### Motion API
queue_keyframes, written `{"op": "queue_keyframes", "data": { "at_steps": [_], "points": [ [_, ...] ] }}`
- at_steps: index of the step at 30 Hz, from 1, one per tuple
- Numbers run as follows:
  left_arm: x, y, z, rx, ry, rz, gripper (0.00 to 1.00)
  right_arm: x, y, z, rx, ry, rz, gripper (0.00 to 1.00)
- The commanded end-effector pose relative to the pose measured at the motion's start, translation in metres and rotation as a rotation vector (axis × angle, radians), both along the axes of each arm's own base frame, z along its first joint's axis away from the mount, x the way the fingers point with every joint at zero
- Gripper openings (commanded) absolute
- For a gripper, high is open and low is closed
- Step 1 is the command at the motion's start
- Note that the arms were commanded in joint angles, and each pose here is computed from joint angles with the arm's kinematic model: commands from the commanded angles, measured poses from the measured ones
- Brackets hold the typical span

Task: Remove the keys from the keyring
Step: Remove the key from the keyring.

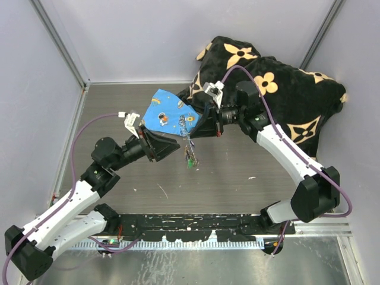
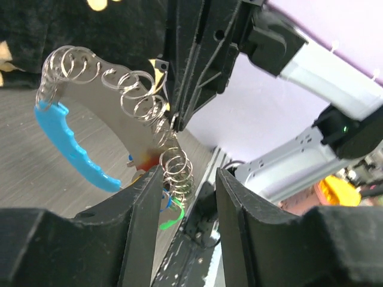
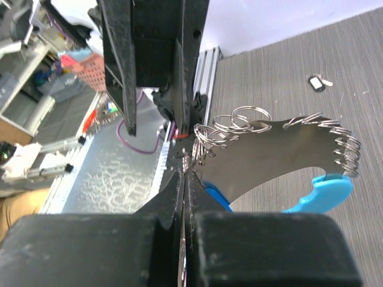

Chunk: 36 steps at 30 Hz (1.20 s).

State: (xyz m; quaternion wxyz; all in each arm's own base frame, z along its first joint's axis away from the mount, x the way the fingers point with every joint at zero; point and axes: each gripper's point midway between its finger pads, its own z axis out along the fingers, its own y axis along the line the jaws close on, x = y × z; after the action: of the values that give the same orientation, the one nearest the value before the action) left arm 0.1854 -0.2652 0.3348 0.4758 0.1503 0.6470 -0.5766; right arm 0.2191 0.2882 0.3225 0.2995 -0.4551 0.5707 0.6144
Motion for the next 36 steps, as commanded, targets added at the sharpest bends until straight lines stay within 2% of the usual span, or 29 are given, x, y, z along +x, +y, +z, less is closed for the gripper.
{"op": "queue_keyframes", "data": {
  "at_steps": [1, 4, 12, 36],
  "points": [
    [0.013, 0.008, 0.042, -0.23, -0.015, 0.081, 0.4, 0.007, 0.007, 0.023, 0.082, 0.071, -0.02, 0.01],
    [0.016, 0.008, 0.048, -0.273, -0.015, 0.083, 0.37, 0.003, 0.006, 0.031, 0.15, 0.09, -0.019, 0.01],
    [0.021, -0.001, 0.05, -0.309, -0.015, 0.049, 0.27, 0.006, 0.003, 0.027, 0.143, 0.085, -0.028, 0.01],
    [0.03, -0.017, 0.027, -0.223, 0.042, 0.016, 0.28, 0.004, 0.002, 0.027, 0.142, 0.077, -0.026, 0.01]
  ]
}}
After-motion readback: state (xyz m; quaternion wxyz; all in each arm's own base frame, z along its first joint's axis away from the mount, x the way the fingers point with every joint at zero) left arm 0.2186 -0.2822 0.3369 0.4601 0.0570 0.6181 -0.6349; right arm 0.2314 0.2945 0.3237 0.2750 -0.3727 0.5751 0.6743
